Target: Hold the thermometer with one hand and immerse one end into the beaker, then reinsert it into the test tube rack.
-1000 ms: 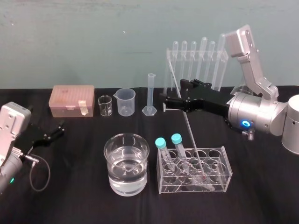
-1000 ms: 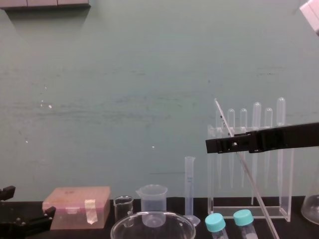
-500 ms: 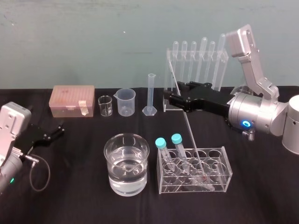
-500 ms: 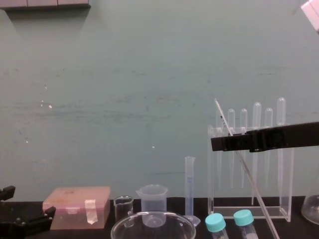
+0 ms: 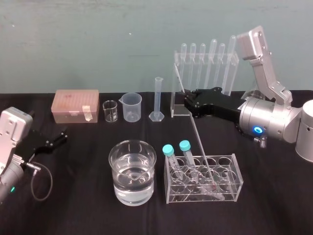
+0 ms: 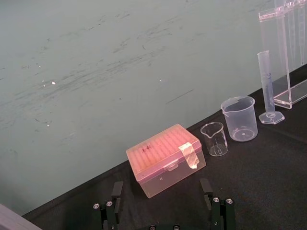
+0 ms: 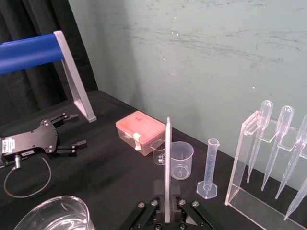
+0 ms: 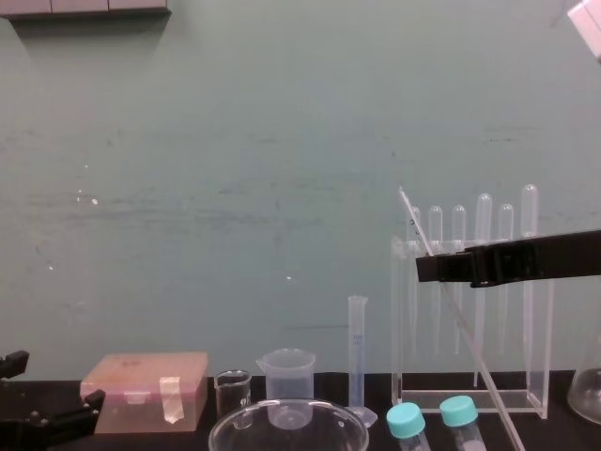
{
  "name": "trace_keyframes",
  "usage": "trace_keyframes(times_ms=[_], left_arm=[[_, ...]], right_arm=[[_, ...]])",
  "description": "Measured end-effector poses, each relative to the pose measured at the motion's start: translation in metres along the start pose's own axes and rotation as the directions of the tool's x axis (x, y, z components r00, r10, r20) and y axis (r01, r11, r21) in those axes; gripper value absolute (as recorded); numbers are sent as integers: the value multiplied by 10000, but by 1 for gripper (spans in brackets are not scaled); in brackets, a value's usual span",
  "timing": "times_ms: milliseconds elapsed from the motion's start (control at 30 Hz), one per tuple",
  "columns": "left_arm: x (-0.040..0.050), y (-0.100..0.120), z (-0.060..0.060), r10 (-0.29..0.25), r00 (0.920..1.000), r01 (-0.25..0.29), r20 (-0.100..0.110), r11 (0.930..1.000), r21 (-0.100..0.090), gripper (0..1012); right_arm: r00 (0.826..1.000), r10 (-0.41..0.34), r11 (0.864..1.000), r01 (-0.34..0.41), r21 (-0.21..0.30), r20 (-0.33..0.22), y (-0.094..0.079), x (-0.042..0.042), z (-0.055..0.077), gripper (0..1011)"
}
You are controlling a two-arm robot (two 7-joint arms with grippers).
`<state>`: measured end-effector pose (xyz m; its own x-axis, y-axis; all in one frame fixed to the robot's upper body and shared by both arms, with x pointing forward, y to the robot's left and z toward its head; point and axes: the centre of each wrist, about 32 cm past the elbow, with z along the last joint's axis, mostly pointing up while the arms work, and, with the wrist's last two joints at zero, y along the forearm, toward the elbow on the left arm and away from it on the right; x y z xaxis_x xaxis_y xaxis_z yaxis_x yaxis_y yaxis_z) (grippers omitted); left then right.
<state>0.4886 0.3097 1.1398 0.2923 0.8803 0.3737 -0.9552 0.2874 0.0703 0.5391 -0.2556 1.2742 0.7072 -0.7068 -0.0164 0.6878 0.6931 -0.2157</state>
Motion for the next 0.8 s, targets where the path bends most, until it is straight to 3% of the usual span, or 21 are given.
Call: trace_keyframes(times_ms=[100,433,633,733,767,800], left_arm=[[0,0,0,0,10000,0,0,10000,0,1008],[0,0,0,0,10000,0,0,10000,0,1008],[0,0,0,0,10000,0,0,10000,0,1008],[0,0,0,0,10000,0,0,10000,0,1008],[0,0,0,0,10000,0,0,10000,0,1008],[0,0,0,1,10000,-1,0,10000,0,1008]], right_arm=[[10000,5,10000,-5,1,-2,0,0,0,58],[9999,-45,9997,48,242,-108,-25,-12,-33,55],[9999,-135,9898,141,1419,-50,-110,-54,-61,55],[9995,-149,9736,83,2282,270,-224,-82,-50,55],[9995,-149,9736,83,2282,270,-224,-82,-50,55],[9992,-112,9635,6,2676,383,-285,-91,-54,55]])
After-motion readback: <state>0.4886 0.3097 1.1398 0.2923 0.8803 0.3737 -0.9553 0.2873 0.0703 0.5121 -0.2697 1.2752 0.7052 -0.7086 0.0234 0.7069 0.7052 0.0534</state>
